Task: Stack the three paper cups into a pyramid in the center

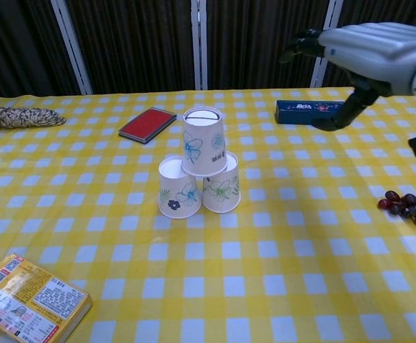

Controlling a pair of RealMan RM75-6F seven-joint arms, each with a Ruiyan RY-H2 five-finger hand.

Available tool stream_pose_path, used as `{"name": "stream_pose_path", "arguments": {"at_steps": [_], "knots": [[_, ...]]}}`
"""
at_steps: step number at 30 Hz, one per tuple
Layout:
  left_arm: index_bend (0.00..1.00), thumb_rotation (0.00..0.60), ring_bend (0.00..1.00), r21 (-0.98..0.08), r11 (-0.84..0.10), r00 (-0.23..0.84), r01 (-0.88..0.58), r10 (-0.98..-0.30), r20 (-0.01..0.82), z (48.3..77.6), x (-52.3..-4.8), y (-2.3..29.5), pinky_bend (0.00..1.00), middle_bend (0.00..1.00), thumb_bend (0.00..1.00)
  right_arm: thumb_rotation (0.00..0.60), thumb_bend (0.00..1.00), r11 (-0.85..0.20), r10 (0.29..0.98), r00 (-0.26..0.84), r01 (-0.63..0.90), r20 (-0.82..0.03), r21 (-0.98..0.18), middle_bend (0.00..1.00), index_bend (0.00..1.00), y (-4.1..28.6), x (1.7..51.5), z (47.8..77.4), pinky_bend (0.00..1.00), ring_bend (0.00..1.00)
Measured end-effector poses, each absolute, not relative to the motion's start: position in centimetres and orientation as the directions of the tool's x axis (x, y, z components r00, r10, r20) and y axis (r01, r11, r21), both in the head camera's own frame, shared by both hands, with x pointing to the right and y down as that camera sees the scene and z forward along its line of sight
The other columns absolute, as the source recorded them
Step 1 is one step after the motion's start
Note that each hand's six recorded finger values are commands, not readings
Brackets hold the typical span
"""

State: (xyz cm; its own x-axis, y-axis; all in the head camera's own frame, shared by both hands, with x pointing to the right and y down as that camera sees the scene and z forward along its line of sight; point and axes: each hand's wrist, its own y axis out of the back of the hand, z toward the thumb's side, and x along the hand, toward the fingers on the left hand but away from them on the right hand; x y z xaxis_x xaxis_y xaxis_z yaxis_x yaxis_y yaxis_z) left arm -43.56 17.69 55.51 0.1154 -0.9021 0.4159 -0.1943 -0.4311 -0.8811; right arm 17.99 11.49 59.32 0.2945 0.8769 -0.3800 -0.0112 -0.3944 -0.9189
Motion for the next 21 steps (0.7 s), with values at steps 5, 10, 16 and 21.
{"name": "stream_pose_path", "arguments": {"at_steps": [5, 10, 16, 21], "knots": [[0.0, 0.6, 0.0, -0.886, -0.431, 0.093, -0.168, -0.902, 0.421, 55.8, -44.1, 18.3, 0.0, 0.0, 0.1, 0.6, 0.1, -0.379, 0.903, 0.217, -0.008, -0.372, -0.925, 0.0, 0.01, 13.3, 24.6, 59.7, 0.0, 0.0], [0.0, 0.6, 0.0, -0.908, -0.399, 0.063, -0.13, -0.917, 0.394, 55.9, -44.6, 18.9, 0.0, 0.0, 0.04, 0.6, 0.07, -0.357, 0.923, 0.15, -0.006, -0.354, -0.934, 0.0, 0.0, 15.8, 31.1, 60.3, 0.0, 0.0], [0.0, 0.6, 0.0, -0.916, -0.386, 0.039, -0.11, -0.923, 0.384, 56.0, -45.4, 19.9, 0.0, 0.0, 0.04, 0.6, 0.07, -0.359, 0.928, 0.096, -0.021, -0.36, -0.933, 0.0, 0.0, 19.5, 37.0, 60.4, 0.0, 0.0], [0.0, 0.6, 0.0, -0.917, -0.388, 0.027, -0.095, -0.922, 0.387, 56.1, -45.7, 20.5, 0.0, 0.0, 0.04, 0.6, 0.07, -0.366, 0.927, 0.078, -0.033, -0.367, -0.93, 0.0, 0.0, 20.9, 38.7, 60.3, 0.0, 0.0]]}}
